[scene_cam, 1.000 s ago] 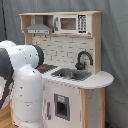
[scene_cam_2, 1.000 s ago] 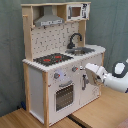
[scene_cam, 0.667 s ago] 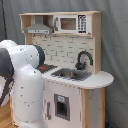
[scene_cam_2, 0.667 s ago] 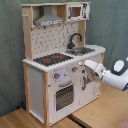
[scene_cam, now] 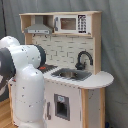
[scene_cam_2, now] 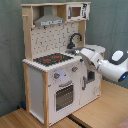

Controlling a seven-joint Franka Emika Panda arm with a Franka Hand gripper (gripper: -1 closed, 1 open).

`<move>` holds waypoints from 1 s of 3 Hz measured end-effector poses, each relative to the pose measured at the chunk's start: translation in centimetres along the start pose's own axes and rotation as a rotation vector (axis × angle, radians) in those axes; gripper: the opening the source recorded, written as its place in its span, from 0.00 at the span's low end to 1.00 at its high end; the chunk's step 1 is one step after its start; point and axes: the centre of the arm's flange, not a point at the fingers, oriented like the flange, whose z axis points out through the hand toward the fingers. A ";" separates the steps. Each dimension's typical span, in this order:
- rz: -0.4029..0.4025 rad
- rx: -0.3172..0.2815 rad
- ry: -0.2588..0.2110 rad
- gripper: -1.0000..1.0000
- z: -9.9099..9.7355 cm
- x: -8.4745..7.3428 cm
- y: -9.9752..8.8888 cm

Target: Play with the kitchen

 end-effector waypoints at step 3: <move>0.043 0.002 -0.205 1.00 2.0 1.9 6.3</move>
